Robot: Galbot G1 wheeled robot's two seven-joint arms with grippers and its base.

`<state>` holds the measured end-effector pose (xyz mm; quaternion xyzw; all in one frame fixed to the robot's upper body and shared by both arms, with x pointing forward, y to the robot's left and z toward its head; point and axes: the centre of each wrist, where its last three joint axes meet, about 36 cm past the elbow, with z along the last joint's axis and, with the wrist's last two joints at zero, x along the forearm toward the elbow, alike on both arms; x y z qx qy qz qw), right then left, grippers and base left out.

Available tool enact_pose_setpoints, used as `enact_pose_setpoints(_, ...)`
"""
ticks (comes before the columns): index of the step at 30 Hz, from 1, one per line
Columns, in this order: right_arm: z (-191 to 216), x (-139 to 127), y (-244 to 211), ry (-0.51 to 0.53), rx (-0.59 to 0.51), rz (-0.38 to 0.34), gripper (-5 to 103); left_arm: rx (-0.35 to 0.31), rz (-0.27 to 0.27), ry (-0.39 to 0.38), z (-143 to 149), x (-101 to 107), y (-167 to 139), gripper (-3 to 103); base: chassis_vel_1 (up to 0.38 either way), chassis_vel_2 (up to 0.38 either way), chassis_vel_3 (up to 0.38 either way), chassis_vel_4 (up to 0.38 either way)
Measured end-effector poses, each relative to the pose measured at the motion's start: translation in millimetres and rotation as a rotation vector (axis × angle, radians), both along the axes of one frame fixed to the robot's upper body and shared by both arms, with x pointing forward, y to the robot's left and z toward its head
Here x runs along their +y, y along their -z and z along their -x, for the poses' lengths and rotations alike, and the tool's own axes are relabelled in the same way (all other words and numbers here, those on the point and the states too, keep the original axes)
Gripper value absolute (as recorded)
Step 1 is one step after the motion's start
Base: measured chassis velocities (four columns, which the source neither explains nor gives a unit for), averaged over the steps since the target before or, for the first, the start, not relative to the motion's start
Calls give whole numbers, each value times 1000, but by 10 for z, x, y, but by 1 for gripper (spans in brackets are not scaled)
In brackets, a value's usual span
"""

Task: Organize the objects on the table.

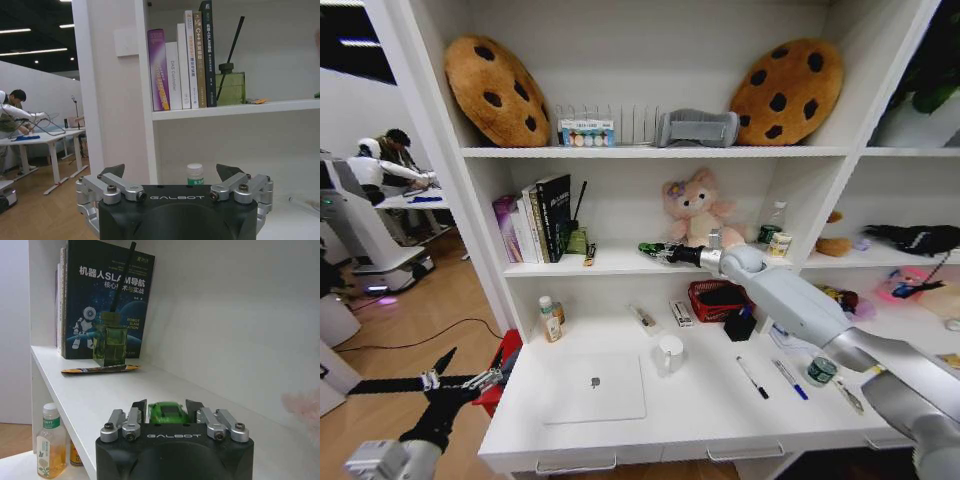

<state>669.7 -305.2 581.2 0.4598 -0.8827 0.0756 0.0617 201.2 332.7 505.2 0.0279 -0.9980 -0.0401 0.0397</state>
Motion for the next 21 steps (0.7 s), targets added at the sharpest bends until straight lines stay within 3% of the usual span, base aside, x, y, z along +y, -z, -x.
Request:
enact_pose_setpoints(4,33,-13,-35,8,-14,-11,60,0,0,0,0,0,0,100,0,0,0,0)
enact_pose_setpoints(9,49,-17,-65,16,-31,-22,71,0,0,0,0,0,0,100,0,0,0,0)
enact_pose_setpoints(12,115,4,-169,43,-66,-62,87,0,0,0,0,0,0,100,0,0,0,0)
enact_pose_setpoints(16,309,-4,-390,114,-113,-125,96,0,0,0,0,0,0,100,0,0,0,0)
enact_pose_setpoints(19,1269,-310,-696,289,-299,-186,100,0,0,0,0,0,0,100,0,0,0,0)
enact_pose_setpoints(21,1800,-693,-459,352,-373,-147,100,0,0,0,0,0,0,100,0,0,0,0)
